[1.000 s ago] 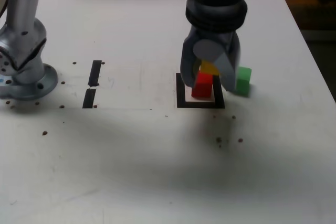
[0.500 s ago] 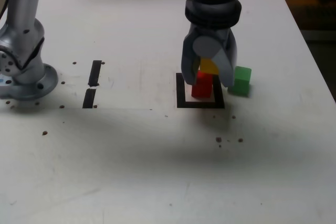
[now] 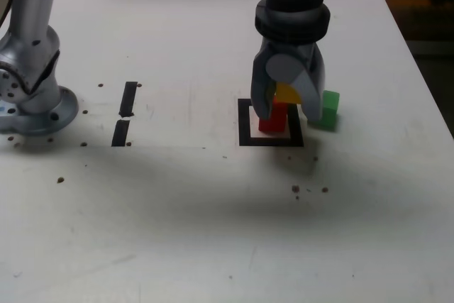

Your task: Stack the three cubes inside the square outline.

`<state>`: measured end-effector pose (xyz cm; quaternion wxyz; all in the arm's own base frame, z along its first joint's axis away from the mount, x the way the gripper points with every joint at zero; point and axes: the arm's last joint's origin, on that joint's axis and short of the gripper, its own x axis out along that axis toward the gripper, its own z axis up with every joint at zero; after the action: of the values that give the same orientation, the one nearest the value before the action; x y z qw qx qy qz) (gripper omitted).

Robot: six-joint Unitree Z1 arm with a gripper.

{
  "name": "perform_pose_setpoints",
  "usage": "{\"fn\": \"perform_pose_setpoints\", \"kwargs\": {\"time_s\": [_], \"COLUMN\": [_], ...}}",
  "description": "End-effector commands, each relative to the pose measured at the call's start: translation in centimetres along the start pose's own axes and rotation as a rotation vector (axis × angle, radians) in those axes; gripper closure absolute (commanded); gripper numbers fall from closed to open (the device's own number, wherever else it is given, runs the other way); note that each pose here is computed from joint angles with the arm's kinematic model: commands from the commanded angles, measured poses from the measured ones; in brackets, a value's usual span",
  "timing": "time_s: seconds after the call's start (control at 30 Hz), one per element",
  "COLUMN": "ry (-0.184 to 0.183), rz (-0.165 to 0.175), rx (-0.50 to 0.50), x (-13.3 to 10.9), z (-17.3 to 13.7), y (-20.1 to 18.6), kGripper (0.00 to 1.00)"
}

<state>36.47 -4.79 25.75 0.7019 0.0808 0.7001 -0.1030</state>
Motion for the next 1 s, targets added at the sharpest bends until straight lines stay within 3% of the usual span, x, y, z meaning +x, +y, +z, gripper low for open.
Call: {"fn": "perform_pose_setpoints", "kwargs": {"time_s": [0.0, 0.33, 0.67, 0.97], "ry": [-0.003, 0.034, 0.056, 0.061], "rz": [0.009, 0.009, -0.015, -0.024], "rx": [-0.003, -0.008, -0.004, 0.005], "x": [-0.4, -0.6, -0.1, 0.4], "z": [-0.2, -1.6, -2.6, -2.4], "y": [0.1, 0.2, 0.0, 0.0], "kGripper": [0.92, 0.86, 0.80, 0.63]}}
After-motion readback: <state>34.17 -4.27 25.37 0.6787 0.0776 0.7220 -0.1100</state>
